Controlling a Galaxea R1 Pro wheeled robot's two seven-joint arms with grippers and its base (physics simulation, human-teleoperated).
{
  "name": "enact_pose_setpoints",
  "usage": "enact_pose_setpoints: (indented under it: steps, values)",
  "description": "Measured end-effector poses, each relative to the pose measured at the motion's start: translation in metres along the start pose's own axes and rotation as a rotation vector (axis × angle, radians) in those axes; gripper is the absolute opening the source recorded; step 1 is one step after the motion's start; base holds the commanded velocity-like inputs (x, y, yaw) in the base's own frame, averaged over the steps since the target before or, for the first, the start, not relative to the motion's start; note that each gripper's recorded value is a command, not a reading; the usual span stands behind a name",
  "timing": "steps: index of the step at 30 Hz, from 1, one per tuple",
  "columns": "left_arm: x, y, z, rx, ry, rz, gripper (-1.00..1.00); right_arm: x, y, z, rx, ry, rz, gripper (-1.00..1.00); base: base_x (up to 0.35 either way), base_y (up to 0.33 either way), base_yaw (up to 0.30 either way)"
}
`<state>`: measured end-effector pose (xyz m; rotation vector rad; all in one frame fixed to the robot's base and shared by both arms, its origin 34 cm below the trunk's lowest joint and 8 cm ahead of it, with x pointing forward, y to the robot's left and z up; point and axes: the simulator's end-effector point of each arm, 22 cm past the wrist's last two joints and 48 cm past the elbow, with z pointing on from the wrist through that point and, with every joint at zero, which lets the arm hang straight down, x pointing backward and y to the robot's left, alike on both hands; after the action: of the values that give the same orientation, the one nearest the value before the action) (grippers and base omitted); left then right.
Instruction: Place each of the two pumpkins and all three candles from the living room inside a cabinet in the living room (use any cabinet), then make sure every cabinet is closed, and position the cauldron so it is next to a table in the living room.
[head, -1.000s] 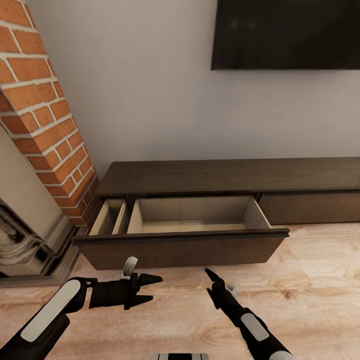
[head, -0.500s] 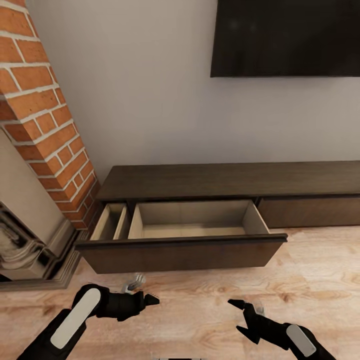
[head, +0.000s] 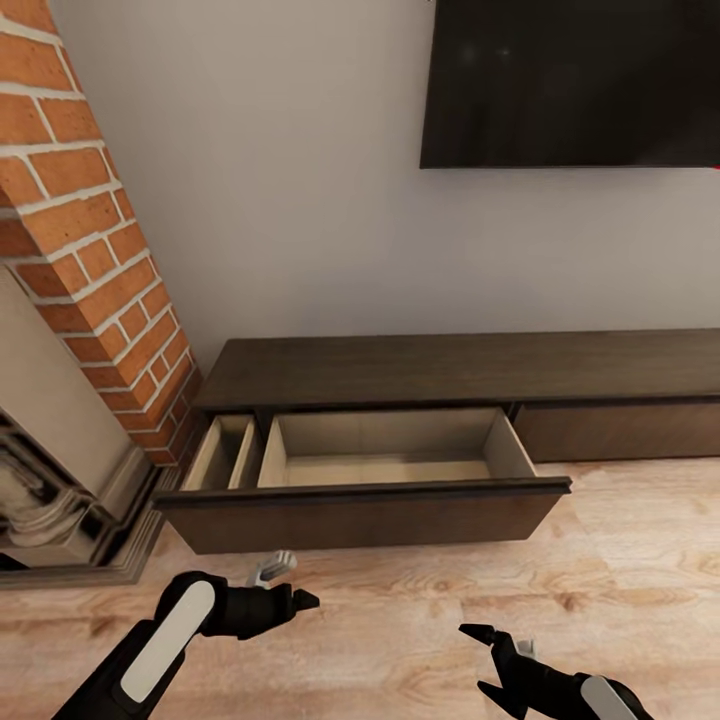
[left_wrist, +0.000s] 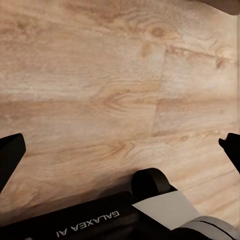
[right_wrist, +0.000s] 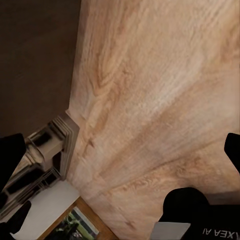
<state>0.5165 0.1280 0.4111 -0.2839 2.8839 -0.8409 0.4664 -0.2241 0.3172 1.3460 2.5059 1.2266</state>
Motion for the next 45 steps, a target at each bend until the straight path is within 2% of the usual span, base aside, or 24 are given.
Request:
enact_pose_setpoints:
  steps: [9,14,20,26,28,33,37,38,40,43,45]
  values:
    - [-0.007,-0.014,-0.017,0.006,-0.004,0.004,1.00,0.005,0.008,-0.012,0.014,-0.001,0.011,1.00,0.000,0.000,0.000]
    - [-0.008,-0.022,-0.024,0.008,-0.001,0.006,1.00,-0.004,0.016,-0.019,0.016,-0.052,-0.012,1.00,0.000,0.000,0.000]
    - [-0.011,-0.030,-0.034,0.007,-0.001,0.009,1.00,-0.006,0.026,-0.027,0.016,-0.069,-0.021,1.00,0.000,0.000,0.000]
    - [-0.015,-0.036,-0.045,0.003,-0.001,0.008,1.00,-0.017,0.032,-0.034,0.039,-0.141,-0.060,1.00,0.000,0.000,0.000]
    - [-0.016,-0.038,-0.048,0.003,-0.002,0.007,1.00,-0.023,0.026,-0.039,0.084,-0.166,-0.067,1.00,0.000,0.000,0.000]
    - [-0.017,-0.040,-0.055,-0.004,0.003,0.003,1.00,-0.029,0.000,-0.052,0.246,-0.201,-0.064,1.00,0.000,0.000,0.000]
    - [-0.021,-0.038,-0.060,-0.022,-0.010,-0.005,1.00,-0.038,-0.001,-0.060,0.294,-0.256,-0.096,1.00,0.000,0.000,0.000]
    - [-0.022,-0.031,-0.060,-0.044,-0.017,-0.011,1.00,-0.041,-0.001,-0.062,0.306,-0.269,-0.113,1.00,0.000,0.000,0.000]
    - [-0.020,-0.007,-0.057,-0.130,-0.027,-0.023,1.00,-0.043,-0.004,-0.068,0.343,-0.278,-0.164,1.00,0.000,0.000,0.000]
    - [-0.013,-0.001,-0.052,-0.204,-0.017,-0.036,1.00,-0.042,-0.006,-0.073,0.388,-0.274,-0.215,1.00,0.000,0.000,0.000]
    - [-0.009,0.004,-0.053,-0.262,-0.012,-0.039,1.00,-0.041,-0.015,-0.079,0.451,-0.272,-0.239,1.00,0.000,0.000,0.000]
